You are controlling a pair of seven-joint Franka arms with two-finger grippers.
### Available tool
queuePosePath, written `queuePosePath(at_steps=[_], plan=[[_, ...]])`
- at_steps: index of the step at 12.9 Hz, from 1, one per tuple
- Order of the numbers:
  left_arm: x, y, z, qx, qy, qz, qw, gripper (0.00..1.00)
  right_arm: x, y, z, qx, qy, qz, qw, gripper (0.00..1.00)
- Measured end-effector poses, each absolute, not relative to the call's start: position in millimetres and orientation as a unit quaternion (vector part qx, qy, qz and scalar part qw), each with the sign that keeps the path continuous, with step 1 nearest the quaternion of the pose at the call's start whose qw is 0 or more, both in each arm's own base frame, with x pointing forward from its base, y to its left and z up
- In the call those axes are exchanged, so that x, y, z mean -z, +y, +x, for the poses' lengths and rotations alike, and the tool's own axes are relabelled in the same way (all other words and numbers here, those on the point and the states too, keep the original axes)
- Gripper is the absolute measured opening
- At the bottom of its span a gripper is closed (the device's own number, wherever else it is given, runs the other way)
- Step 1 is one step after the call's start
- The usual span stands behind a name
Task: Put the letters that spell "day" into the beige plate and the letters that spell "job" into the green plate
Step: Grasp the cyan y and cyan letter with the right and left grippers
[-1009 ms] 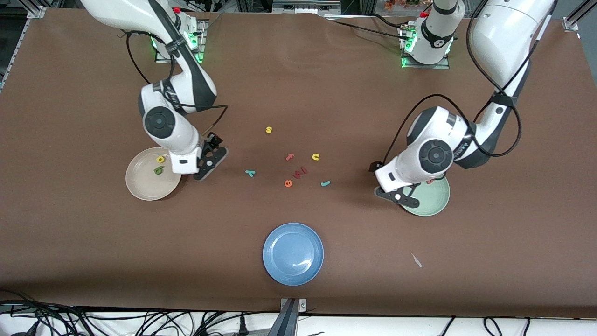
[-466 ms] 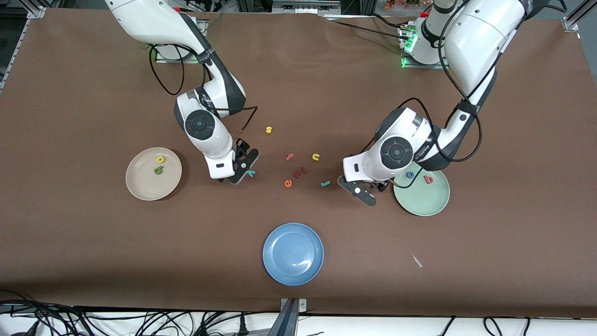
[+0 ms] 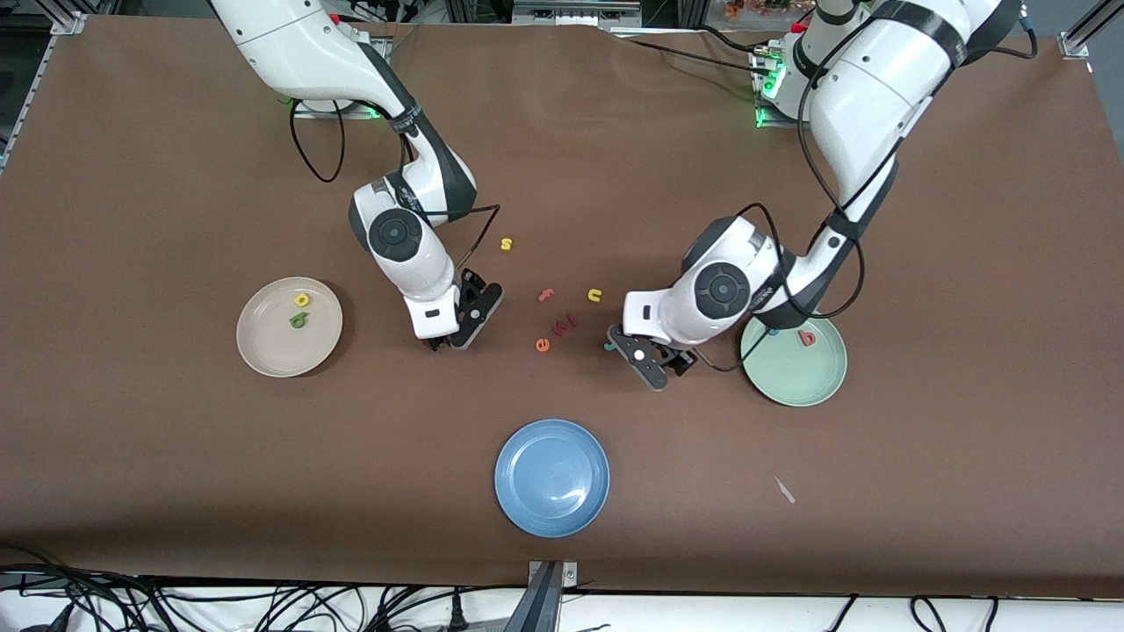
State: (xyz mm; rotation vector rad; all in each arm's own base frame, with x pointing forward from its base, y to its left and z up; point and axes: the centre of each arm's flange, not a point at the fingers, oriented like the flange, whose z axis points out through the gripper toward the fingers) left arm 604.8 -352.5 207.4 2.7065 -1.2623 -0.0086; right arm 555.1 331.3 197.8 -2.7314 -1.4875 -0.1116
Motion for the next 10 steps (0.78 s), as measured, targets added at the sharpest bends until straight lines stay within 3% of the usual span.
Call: queuePosePath(at_steps=[5,7,8,9,10], plan=[[-191,-377,595,-0.021,-0.438,0.895,0.085,0.99,-180,331,554,0.037,-0.48,-0.876,0.014,0.95],[-183,-380,592,-0.021,-0.455,0.887,0.072,0.96,-175,331,554,0.037,-0.483,-0.875,0.014,0.81],[-178,-382,589,-0.021,-0.466,0.882,0.063,0.9,-173,331,554,0.037,-0.485,-0.874,0.014,0.79],[-175,-384,587,-0.02,-0.472,0.879,0.059,0.9,-172,332,553,0.037,-0.485,-0.873,0.014,0.73],[-172,-386,586,-0.019,-0.476,0.878,0.056,0.86,-173,332,553,0.038,-0.486,-0.873,0.014,0.73]])
